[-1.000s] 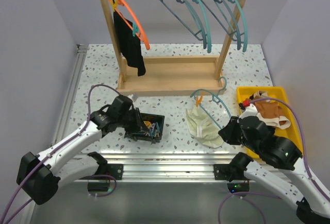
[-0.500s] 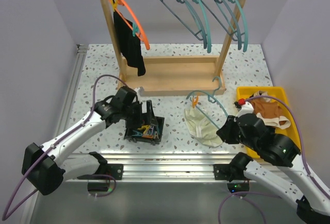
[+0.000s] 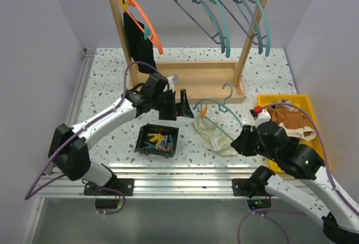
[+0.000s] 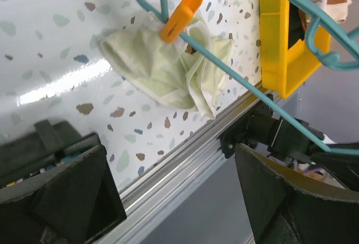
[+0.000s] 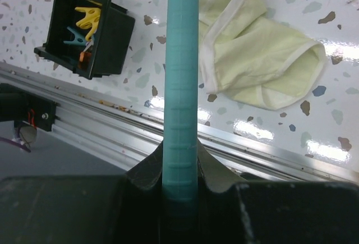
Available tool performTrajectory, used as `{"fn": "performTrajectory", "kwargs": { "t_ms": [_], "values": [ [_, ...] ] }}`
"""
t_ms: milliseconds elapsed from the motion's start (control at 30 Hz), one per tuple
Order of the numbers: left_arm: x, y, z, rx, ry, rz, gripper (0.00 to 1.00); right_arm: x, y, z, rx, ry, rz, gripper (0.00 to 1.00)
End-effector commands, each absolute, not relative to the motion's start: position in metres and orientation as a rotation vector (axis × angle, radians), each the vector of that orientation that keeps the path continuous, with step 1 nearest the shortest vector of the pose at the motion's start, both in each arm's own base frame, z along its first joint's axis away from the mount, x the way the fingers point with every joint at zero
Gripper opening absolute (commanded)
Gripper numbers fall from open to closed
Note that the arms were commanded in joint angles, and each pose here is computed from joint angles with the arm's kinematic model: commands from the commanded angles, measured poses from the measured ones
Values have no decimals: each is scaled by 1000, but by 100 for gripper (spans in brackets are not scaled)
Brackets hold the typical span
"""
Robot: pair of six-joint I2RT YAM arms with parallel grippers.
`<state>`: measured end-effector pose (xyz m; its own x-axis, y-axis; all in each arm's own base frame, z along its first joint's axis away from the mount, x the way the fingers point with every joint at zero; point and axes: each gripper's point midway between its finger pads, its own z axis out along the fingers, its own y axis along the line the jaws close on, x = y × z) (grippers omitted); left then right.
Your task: Remove the underwear clipped to the hanger
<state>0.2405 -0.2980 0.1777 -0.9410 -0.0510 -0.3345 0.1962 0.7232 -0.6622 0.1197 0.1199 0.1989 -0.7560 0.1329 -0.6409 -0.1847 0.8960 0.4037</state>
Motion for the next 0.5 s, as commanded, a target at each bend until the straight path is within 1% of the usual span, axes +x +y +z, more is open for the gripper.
{"fn": "performTrajectory", "kwargs": {
  "t_ms": [0,33,100,233,467],
  "values": [
    [265,-332,200,279,2447,-1054,100,126,142,215,-65,2302,709,0],
    [266,-341,189,316,2462,-1015,100,125,143,215,-62,2307,717,0],
    [275,-350,191,377,2425,-969,99,124,147,213,-66,2328,728,0],
    [285,-367,175,449,2416,-899,98,123,149,215,-67,2334,743,0],
    [303,-353,145,446,2459,-583,94,122,149,227,-41,2303,782,0]
  ]
}}
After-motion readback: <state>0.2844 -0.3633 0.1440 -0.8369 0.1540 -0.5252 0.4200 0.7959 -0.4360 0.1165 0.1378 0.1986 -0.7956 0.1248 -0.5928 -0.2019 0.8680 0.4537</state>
